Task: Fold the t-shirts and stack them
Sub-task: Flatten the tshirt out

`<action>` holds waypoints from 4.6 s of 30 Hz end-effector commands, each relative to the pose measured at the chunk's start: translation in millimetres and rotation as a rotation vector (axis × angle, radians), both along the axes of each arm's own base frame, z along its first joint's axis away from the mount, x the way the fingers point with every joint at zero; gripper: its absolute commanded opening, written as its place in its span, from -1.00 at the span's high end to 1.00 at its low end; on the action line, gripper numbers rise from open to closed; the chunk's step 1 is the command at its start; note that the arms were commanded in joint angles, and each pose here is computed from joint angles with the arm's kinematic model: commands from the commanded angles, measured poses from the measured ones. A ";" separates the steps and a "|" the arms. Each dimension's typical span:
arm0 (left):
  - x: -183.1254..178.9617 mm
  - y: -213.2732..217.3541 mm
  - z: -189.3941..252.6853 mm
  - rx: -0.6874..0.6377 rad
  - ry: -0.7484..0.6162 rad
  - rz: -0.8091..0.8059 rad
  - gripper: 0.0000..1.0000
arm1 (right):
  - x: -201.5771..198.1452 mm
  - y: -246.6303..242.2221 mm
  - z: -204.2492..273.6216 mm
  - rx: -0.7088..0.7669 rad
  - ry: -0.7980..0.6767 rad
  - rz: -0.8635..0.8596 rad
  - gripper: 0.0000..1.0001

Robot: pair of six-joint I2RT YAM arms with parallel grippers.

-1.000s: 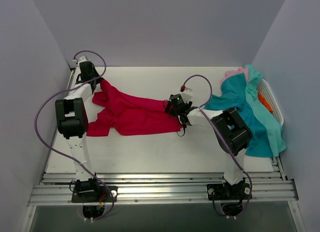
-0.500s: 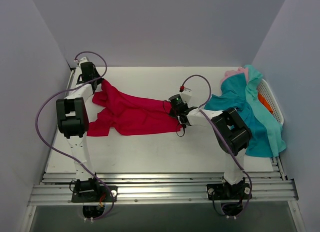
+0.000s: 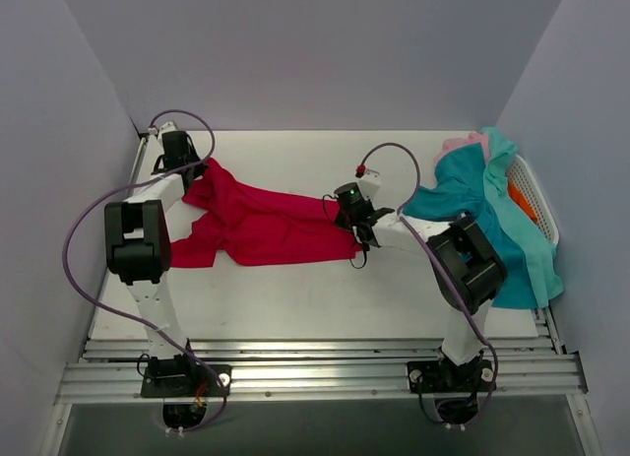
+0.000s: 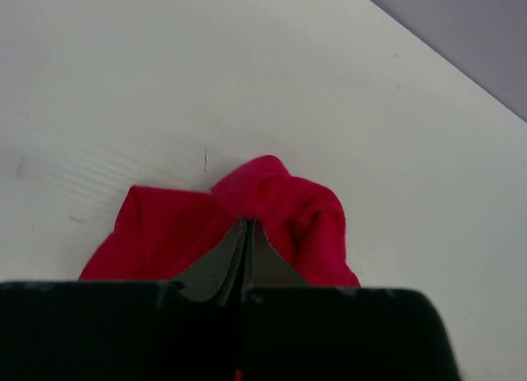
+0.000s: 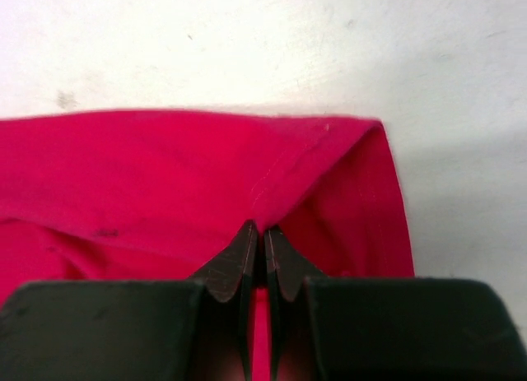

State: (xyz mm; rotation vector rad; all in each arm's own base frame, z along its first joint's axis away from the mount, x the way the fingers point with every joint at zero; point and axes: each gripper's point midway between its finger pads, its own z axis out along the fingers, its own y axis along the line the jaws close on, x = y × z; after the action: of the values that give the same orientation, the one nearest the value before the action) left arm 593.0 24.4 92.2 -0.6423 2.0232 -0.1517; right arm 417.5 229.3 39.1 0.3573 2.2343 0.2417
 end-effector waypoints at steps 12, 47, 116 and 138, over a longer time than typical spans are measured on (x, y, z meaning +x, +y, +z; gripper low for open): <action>-216.6 -101.2 260.4 0.091 -0.456 -0.121 0.95 | -95.4 -19.8 221.2 0.179 -0.370 0.074 1.00; -238.4 -106.9 372.6 0.144 -0.579 -0.253 0.95 | -81.5 -100.4 322.6 0.014 -0.469 -0.263 1.00; 4.4 -61.8 -5.6 -0.065 0.002 -0.001 -0.88 | 13.9 -62.0 78.1 0.154 -0.136 -0.060 -0.71; 54.3 -56.8 -32.5 -0.046 0.099 0.054 -0.54 | 30.8 -77.2 40.8 0.129 -0.089 -0.086 -0.64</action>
State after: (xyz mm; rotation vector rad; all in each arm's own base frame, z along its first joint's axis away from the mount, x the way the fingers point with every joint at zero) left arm 639.3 -38.3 46.3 -0.7382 2.1282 -0.1502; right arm 438.4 155.6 68.3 0.4982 2.1627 0.3437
